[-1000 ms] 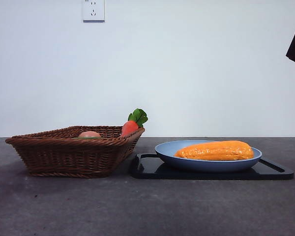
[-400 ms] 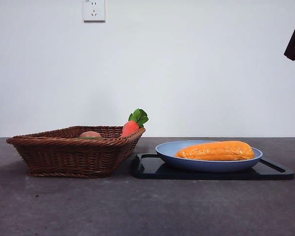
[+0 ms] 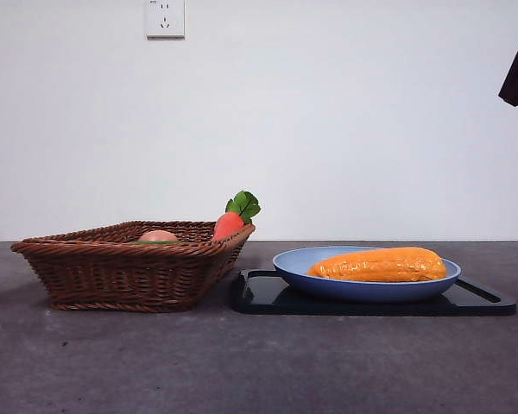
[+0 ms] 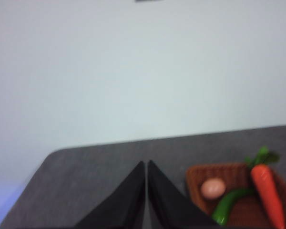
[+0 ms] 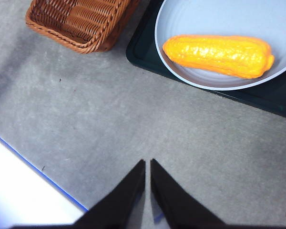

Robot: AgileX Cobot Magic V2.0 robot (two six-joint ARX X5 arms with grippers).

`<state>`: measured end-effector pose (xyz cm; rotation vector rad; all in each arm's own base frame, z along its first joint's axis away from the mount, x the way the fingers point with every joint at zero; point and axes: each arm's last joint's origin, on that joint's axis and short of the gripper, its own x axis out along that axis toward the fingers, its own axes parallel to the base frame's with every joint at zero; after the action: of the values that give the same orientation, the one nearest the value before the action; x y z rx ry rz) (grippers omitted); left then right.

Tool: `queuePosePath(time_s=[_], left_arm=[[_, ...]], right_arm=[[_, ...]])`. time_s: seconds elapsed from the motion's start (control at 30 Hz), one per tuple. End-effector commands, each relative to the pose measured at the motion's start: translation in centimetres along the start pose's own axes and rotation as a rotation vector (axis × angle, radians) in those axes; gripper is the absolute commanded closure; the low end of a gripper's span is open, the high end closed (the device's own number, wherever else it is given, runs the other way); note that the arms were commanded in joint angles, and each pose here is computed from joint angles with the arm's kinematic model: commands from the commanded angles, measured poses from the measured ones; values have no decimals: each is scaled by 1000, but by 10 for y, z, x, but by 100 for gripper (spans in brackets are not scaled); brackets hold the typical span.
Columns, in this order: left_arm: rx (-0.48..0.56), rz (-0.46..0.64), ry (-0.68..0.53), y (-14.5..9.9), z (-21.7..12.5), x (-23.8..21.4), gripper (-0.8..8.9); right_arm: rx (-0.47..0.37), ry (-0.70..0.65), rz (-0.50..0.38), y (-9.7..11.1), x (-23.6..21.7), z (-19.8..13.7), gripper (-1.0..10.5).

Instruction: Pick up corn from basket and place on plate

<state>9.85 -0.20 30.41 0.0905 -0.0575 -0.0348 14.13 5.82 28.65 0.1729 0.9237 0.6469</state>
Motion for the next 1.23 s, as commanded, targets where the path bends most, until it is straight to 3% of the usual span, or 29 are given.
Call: queuePosePath(time_s=[0.03,0.3,0.43,0.7,1.0,1.23], left_arm=[[-9,16,23,-1,-29,-2,806],[-54,20,105,-7,-99,-6,806],[-61,19,133,-8,-119,-7,806],[-67,18,145,-10,-139,-12,806],[-100,15,270,-12,-155,-13,806],[-128,19,255,-12,-154,-12,806]], right_arm=[[-8,-5,5,1,1,2,944],[-8,-5,5,1,1,2,944],[-8,-5,5,1,1,2,944],[-8,-5,5,1,1,2,944],[-12,-11,5,1,1,3,944],[-11,-11,5,1,1,3,944]])
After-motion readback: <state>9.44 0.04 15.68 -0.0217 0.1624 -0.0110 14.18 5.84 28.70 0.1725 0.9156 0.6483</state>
